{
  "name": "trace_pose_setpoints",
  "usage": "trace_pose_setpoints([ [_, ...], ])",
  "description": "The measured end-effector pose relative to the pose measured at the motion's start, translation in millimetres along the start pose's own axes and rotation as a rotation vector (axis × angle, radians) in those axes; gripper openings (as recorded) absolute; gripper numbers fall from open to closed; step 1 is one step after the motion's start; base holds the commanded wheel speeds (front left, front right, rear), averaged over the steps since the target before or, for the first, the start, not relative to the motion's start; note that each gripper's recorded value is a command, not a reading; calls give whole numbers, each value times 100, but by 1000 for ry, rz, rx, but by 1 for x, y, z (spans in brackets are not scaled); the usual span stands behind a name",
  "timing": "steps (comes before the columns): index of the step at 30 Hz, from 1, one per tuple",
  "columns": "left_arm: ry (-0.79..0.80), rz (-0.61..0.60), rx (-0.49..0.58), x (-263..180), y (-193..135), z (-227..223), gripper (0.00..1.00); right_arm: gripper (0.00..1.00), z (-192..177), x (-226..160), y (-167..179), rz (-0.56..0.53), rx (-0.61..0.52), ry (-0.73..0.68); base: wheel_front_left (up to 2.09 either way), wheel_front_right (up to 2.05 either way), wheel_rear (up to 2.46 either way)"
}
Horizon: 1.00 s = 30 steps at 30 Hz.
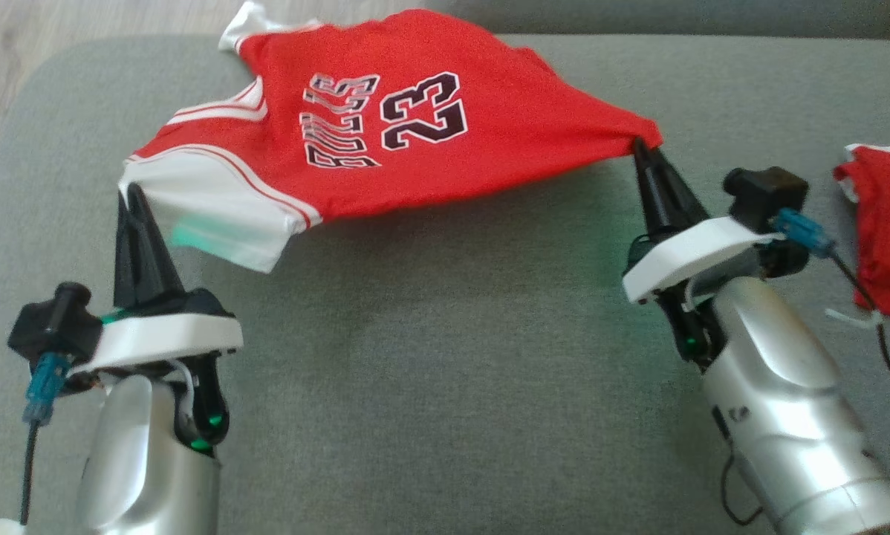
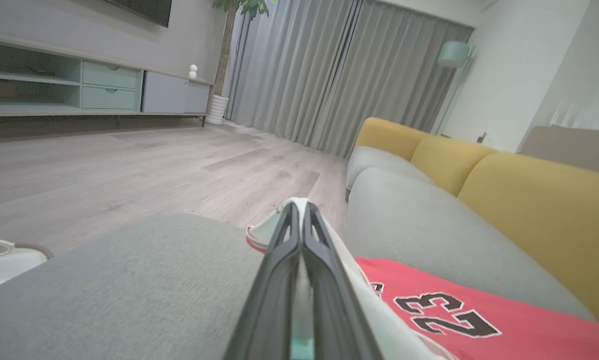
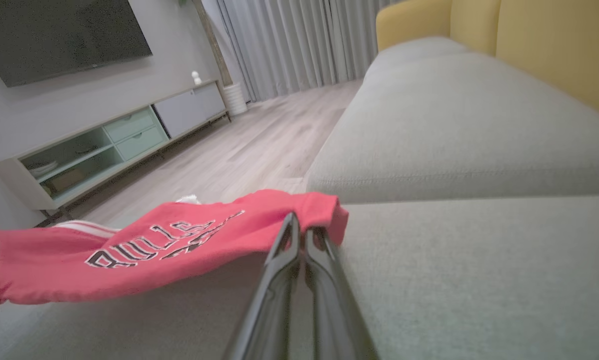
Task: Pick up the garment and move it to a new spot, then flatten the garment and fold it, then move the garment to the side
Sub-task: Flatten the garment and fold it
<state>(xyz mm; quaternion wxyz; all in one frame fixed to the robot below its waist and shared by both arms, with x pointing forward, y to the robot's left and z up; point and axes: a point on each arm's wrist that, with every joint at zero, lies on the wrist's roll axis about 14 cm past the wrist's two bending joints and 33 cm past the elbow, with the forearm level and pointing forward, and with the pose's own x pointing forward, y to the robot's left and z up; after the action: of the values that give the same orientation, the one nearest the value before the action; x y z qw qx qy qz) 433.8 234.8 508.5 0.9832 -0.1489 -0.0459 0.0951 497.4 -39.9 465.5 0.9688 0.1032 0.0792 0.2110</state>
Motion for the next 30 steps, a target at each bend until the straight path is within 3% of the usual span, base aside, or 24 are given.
trace_pose_setpoints([
  [6,-122,-75,-79,4,-28,42,0,0,48,-26,-16,-26,-69,-142,0,0,0],
  [10,-219,-134,-172,6,-50,78,0,0,103,-45,-22,-29,-158,-285,0,0,0],
  [12,-351,-215,-219,7,-77,126,0,0,149,-65,-26,-42,-245,-390,0,0,0],
  [21,-729,-418,-370,-38,-135,274,0,0,267,-144,-6,-70,-511,-647,0,0,0],
  [26,-787,-485,-410,-57,-148,303,0,0,296,-170,0,-110,-572,-707,0,0,0],
  [30,-737,-504,-407,-46,-156,302,0,0,303,-173,-6,-149,-587,-695,0,0,0],
])
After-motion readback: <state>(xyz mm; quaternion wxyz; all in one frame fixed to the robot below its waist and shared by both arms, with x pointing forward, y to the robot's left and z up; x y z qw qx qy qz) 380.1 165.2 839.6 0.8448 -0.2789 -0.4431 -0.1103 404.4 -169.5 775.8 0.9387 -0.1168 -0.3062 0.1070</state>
